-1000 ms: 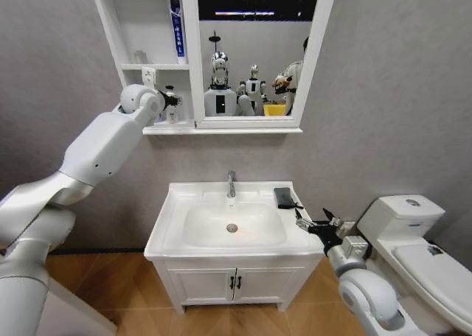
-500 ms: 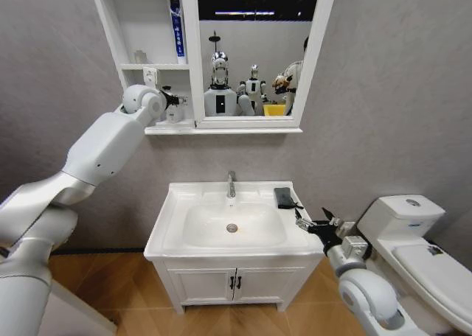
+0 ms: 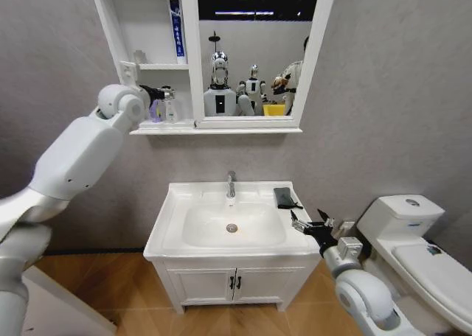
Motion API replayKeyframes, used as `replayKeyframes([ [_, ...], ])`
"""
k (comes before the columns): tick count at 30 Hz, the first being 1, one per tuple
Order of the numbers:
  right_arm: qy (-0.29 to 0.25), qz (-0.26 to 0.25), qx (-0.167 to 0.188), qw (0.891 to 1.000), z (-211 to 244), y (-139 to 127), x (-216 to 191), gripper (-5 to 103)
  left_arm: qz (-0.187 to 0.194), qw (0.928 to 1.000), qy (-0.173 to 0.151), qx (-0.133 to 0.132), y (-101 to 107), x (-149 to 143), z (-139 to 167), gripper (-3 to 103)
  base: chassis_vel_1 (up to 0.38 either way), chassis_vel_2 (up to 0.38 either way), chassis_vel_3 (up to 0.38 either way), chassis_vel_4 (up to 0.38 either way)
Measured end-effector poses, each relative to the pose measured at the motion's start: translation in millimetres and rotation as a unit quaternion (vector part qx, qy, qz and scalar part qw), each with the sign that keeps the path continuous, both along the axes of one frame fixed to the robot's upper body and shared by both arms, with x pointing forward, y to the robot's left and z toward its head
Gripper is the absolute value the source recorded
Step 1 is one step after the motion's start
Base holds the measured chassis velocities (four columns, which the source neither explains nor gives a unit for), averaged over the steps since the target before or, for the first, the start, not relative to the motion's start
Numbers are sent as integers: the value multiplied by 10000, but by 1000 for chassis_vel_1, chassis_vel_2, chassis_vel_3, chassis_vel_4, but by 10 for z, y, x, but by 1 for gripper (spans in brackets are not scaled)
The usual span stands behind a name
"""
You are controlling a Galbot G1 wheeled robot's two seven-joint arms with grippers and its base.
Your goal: Move facial cleanser and shampoo from washbasin to cabinet, then wipe washbasin with towel.
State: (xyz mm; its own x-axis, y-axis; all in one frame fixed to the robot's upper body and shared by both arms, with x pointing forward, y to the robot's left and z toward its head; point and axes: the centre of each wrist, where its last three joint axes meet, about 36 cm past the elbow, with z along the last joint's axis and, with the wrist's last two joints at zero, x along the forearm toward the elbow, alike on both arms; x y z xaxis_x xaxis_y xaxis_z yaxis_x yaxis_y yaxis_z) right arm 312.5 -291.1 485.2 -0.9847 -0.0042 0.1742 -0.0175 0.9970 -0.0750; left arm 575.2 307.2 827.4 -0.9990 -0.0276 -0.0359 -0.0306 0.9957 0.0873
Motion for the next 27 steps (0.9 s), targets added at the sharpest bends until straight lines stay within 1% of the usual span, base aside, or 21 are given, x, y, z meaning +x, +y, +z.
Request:
replayKeyframes([
  [1,-2,24,-26,10000,14,1,-1,100,33,10000,-48,-63,49,-146,17,100,0,0,0,0],
  [2,-2,24,-26,10000,14,1,-1,100,33,10000,-48,-63,49,-146,17,100,0,0,0,0],
  [4,9,64,-80,9999,46,-1,-6,100,-34,9999,-68,-145,99,-507,11,100,0,0,0,0],
  [5,30,69,-100,9999,59,-7,-14,100,-148,9998,-47,-95,90,-762,-28,100,0,0,0,0],
  [6,30,69,-100,9999,59,-7,-14,100,-148,9998,-47,-95,90,-762,-28,100,0,0,0,0],
  [7,41,64,-111,9999,65,-11,-22,100,-215,9998,-9,-27,81,-972,-82,100,0,0,0,0],
  [8,41,64,-111,9999,65,-11,-22,100,-215,9998,-9,-27,81,-972,-82,100,0,0,0,0],
  [9,60,49,-121,9999,65,-15,-36,100,-268,9996,100,5,82,-1229,-150,100,0,0,0,0],
  [11,97,-10,-92,9999,59,-6,-87,100,-324,9991,284,-54,-3,-1498,-243,100,0,0,0,0],
  [12,97,-10,-92,9999,59,-6,-87,100,-324,9991,284,-54,-3,-1498,-243,100,0,0,0,0],
  [13,137,-102,-46,9998,55,3,-160,100,-417,9984,361,-83,-96,-1612,-333,100,0,0,0,0],
  [14,137,-102,-46,9998,55,3,-160,100,-417,9984,361,-83,-96,-1612,-333,100,0,0,0,0],
  [15,163,-175,-5,9997,59,20,-212,100,-491,9980,403,-60,-159,-1699,-431,100,0,0,0,0],
  [17,130,-168,29,9998,125,50,-237,100,-442,9987,232,-95,-201,-1922,-613,100,-62,-30,-21,-23],
  [18,136,-126,45,9998,149,57,-243,100,-379,9989,242,-135,-212,-1983,-705,100,0,0,0,0],
  [19,136,-126,45,9998,149,57,-243,100,-379,9989,242,-135,-212,-1983,-705,100,0,0,0,0],
  [22,154,-12,80,9998,280,75,-268,100,-48,9978,583,-319,-163,-2117,-1313,100,0,0,0,0],
  [23,154,-12,80,9998,280,75,-268,100,-48,9978,583,-319,-163,-2117,-1313,100,0,0,0,0],
  [25,83,-6,12,10000,364,54,-275,100,164,9974,624,-313,-59,-2185,-1700,100,0,0,0,0],
  [26,55,-14,-6,10000,394,48,-280,100,250,9972,630,-310,-25,-2216,-1801,100,0,0,0,0],
  [27,55,-14,-6,10000,394,48,-280,100,250,9972,630,-310,-25,-2216,-1801,100,0,0,0,0],
])
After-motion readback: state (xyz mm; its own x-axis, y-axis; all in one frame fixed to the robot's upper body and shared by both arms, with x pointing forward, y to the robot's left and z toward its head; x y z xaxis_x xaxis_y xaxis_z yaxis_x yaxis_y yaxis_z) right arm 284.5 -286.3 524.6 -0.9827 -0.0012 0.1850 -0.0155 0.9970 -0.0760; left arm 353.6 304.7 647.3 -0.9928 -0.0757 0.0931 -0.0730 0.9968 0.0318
